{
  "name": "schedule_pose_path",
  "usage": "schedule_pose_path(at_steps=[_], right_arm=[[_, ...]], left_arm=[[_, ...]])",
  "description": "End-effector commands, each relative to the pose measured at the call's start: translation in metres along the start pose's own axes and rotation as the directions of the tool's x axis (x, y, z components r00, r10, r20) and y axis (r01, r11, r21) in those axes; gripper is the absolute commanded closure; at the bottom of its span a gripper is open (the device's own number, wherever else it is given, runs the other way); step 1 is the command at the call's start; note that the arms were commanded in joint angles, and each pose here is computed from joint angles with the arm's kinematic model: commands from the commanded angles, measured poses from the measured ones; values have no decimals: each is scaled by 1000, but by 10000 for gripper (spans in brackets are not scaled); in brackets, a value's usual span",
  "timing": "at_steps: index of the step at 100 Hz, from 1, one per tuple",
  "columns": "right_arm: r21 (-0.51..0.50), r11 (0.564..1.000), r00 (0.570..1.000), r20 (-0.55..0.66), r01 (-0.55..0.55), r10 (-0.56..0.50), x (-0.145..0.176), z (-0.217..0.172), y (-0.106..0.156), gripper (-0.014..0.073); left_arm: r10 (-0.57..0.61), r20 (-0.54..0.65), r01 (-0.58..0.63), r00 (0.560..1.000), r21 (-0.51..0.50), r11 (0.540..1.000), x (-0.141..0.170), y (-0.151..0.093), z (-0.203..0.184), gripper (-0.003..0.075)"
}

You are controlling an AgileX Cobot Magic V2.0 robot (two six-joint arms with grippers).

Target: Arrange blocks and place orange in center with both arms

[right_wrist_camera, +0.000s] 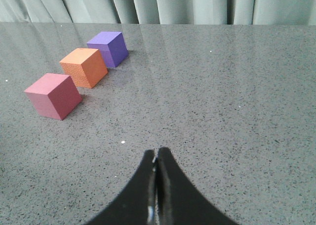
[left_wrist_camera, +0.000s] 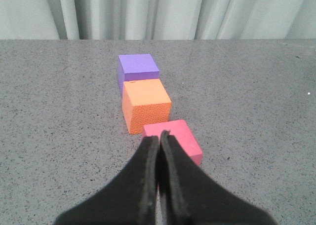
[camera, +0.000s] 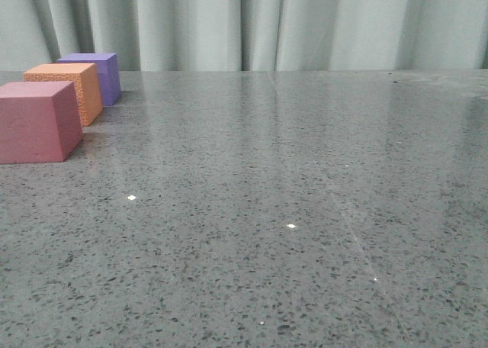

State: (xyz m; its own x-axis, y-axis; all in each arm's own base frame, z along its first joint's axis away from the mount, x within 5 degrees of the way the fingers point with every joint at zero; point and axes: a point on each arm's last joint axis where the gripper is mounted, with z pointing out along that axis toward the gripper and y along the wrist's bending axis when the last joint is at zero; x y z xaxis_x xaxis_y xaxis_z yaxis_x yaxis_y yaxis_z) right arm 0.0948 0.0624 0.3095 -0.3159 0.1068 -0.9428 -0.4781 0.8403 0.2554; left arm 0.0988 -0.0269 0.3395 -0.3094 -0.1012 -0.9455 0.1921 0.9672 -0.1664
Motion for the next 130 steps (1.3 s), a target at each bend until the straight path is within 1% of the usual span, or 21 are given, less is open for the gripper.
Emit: schedule_pose_path(at_steps=[1,49,59,67,72,75,84,89,93,94,103,121,130], right_arm=[[-34,999,994,111,27,-23,-16,-3,5,716],[-34,999,994,111,27,-23,-16,-3,5,716],[-34,999,994,111,27,-23,-16,-3,5,716],[-34,999,994,111,27,-23,-16,-3,5,716],[-34,999,994,111,27,-23,-16,-3,5,716],[-34,999,994,111,27,-23,-16,-3,5,716],[-34,999,994,111,27,-23,-16,-3,5,716],[-34,999,994,111,27,-23,-16,-3,5,716],[-34,999,994,111,27,-23,-16,-3,5,716],[-34,999,994,111,27,-23,-16,-3,5,716],[-34,999,994,111,27,-23,-16,-3,5,716],[-34,999,994,111,27,-23,-16,-3,5,716],[-34,999,994,111,27,-23,-16,-3,5,716]], left_arm=[[10,85,-14,996,40,999,-12,-5,-2,739],[10,84,-14,996,40,999,-12,-4,-2,739],[15,85,-17,996,27,999,-12,-3,-2,739],[-19,76,15,997,47,999,-7,-3,-4,739],[26,98,-30,995,46,998,-3,-2,-7,739],[60,118,-65,991,36,997,-1,-1,-8,739],[104,162,-107,981,10,994,6,3,-7,739],[172,196,-171,965,-25,985,9,6,-9,739],[188,213,-184,959,-40,982,12,8,-9,739],[212,220,-205,952,-55,977,13,9,-10,739],[193,261,-174,946,-93,980,20,13,-12,739],[199,291,-147,936,-191,970,43,24,-16,739],[221,332,-144,917,-240,960,55,28,-18,739]])
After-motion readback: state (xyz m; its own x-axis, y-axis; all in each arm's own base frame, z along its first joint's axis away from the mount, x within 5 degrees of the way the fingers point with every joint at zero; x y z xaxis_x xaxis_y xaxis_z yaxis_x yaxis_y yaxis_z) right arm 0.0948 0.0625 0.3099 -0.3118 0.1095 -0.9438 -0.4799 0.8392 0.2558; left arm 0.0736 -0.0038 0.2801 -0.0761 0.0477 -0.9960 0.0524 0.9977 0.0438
